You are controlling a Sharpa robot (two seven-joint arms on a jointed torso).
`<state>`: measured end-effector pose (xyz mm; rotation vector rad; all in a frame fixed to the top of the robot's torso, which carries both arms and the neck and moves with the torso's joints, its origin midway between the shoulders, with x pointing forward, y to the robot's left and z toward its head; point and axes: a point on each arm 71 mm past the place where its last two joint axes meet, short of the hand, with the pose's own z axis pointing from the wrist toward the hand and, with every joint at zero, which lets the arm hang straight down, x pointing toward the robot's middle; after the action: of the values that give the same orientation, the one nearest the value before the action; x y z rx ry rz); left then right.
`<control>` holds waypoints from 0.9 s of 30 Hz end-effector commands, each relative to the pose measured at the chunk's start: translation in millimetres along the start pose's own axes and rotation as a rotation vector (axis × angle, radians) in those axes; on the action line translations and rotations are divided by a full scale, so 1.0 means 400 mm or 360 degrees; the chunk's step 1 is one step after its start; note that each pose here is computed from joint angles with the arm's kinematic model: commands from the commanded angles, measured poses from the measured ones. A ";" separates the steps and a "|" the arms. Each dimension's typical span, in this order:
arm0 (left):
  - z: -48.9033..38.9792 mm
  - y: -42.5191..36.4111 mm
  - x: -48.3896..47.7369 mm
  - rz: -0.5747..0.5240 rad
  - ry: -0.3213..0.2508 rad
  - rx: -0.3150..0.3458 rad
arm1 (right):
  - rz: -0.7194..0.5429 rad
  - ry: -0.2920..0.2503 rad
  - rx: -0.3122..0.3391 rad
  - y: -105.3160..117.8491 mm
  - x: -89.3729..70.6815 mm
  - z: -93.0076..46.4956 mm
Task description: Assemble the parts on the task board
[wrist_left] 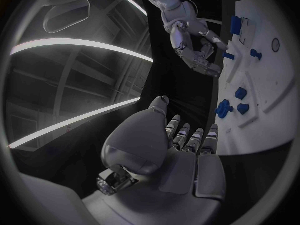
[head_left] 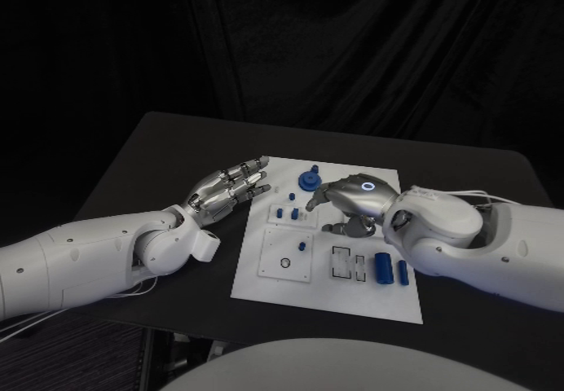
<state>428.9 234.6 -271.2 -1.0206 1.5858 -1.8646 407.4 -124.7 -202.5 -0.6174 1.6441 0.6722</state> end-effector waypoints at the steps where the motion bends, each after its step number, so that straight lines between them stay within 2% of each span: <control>1: -0.002 -0.006 -0.002 0.0023 -0.0044 0.0052 | 0.0088 -0.0008 0.0085 -0.029 -0.031 -0.015; 5: -0.004 -0.008 -0.004 0.0034 -0.0060 0.0059 | 0.0066 0.0021 0.0174 -0.077 -0.054 -0.044; 12: -0.004 -0.008 -0.005 0.0048 -0.0078 0.0065 | 0.0065 0.0071 0.0279 -0.145 -0.053 -0.078; 19: -0.004 -0.009 -0.007 0.0056 -0.0087 0.0075 | 0.0088 0.0136 0.0323 -0.175 -0.010 -0.102; 27: -0.005 -0.009 -0.007 0.0052 -0.0083 0.0069 | 0.0117 0.0150 0.0318 -0.178 0.023 -0.112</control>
<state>429.8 239.3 -269.9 -1.0148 1.5433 -1.8147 427.6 -206.7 -210.8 -0.4453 1.7990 0.5178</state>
